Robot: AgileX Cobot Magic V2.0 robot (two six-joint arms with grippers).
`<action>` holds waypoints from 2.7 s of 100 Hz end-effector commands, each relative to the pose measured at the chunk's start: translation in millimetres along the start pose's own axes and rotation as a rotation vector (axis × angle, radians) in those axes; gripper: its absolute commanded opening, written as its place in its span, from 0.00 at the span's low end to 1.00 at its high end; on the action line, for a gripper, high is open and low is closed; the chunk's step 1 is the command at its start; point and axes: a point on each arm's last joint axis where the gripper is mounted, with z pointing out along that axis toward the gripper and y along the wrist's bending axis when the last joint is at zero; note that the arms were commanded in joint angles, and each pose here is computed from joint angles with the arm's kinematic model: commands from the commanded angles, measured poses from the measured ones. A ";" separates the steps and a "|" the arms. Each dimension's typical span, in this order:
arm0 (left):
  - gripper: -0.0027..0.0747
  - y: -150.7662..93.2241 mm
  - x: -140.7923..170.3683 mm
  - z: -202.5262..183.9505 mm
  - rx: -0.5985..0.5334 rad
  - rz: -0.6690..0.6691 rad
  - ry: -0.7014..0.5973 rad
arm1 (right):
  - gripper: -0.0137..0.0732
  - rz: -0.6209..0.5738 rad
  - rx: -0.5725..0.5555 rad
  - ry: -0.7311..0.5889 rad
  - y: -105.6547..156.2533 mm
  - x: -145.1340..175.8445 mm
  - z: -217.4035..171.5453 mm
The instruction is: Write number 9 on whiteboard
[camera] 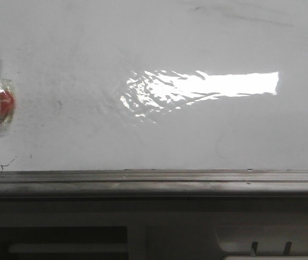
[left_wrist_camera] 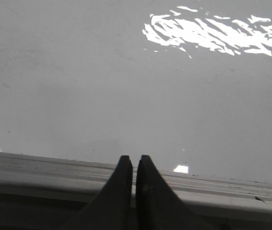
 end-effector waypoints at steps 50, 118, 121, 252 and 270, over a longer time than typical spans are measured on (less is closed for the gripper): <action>0.01 0.7 5.0 1.1 0.005 -0.023 -0.036 | 0.09 -0.011 0.006 -0.031 -0.5 4.8 1.4; 0.01 0.9 4.8 1.1 0.003 -0.018 -0.039 | 0.09 0.035 -0.051 -0.500 3.8 -36.5 -9.9; 0.01 1.1 4.0 1.0 0.001 -0.010 -0.047 | 0.09 0.053 -0.053 -0.507 3.5 -37.5 -10.4; 0.60 -60.4 -109.4 13.8 0.452 -0.205 0.339 | 0.61 -0.078 0.022 0.074 1.3 -149.0 -14.3; 0.57 -66.1 -106.3 33.3 0.478 -0.214 0.398 | 0.61 -0.078 0.021 0.064 1.4 -148.3 -12.0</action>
